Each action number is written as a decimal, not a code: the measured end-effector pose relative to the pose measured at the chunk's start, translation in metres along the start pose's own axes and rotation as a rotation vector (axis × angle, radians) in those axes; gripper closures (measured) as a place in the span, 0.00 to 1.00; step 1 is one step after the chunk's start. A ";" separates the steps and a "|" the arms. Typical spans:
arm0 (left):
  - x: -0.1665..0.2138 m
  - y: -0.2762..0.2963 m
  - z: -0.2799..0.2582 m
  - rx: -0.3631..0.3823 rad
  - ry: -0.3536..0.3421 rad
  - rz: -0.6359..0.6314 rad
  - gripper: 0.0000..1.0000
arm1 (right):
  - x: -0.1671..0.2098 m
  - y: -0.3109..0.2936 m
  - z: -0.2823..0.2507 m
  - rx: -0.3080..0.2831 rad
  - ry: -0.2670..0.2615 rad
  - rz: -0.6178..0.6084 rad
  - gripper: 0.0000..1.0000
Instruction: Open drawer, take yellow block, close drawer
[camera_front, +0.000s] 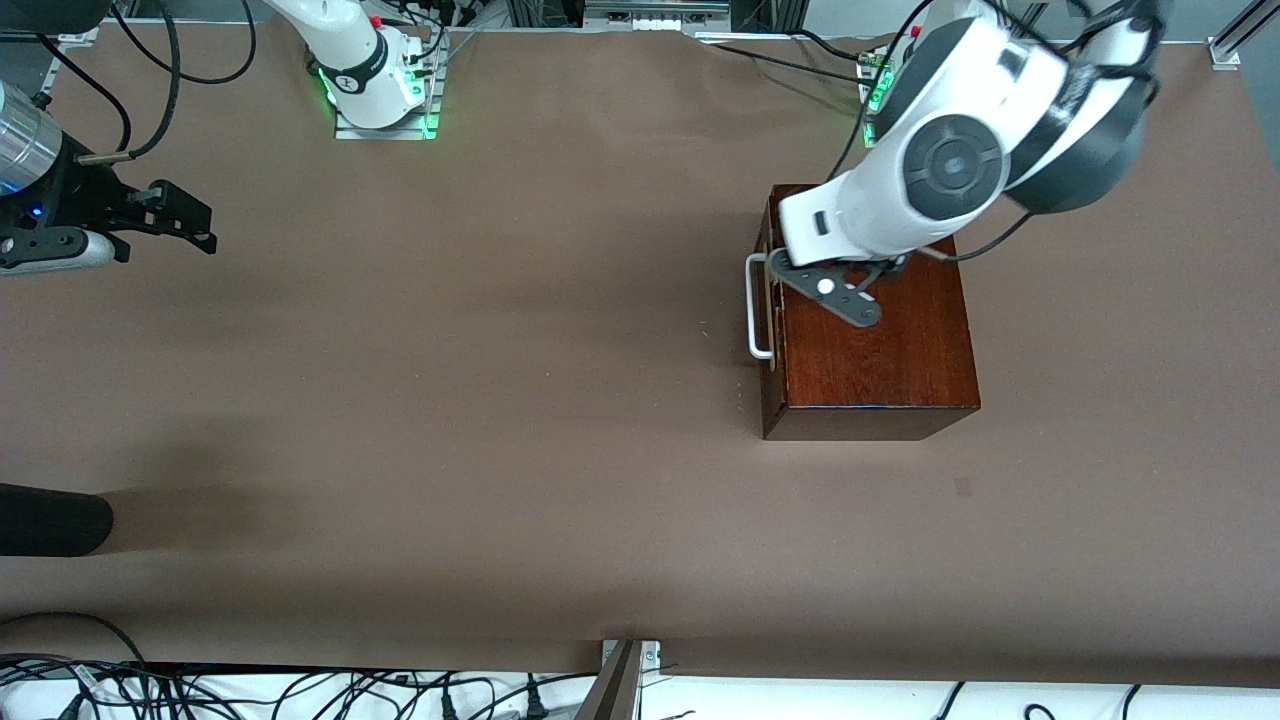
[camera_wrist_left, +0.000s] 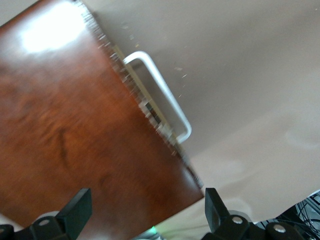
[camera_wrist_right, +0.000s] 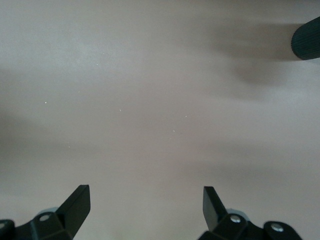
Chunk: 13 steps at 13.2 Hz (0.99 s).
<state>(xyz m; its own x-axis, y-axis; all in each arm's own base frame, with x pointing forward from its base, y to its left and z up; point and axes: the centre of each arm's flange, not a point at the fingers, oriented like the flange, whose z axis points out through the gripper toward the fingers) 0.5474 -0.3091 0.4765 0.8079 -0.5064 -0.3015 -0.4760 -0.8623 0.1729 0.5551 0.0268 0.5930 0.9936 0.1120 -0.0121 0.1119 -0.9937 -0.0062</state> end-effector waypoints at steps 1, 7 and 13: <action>0.013 0.008 0.011 -0.002 0.010 -0.025 0.00 | 0.000 0.000 0.000 0.000 0.000 0.000 0.00; 0.065 0.094 0.092 0.101 0.053 -0.307 0.00 | 0.000 0.000 0.000 0.000 0.000 0.000 0.00; 0.079 0.101 0.123 0.271 0.114 -0.482 0.00 | 0.000 0.000 0.000 0.000 0.000 0.000 0.00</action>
<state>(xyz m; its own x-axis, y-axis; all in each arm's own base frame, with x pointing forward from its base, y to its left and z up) 0.5206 -0.4359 0.3545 0.9813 -0.0657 -0.1809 -0.1039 -0.9720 -0.2106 0.5551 0.0267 0.5930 0.9937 0.1118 -0.0121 0.1118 -0.9937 -0.0062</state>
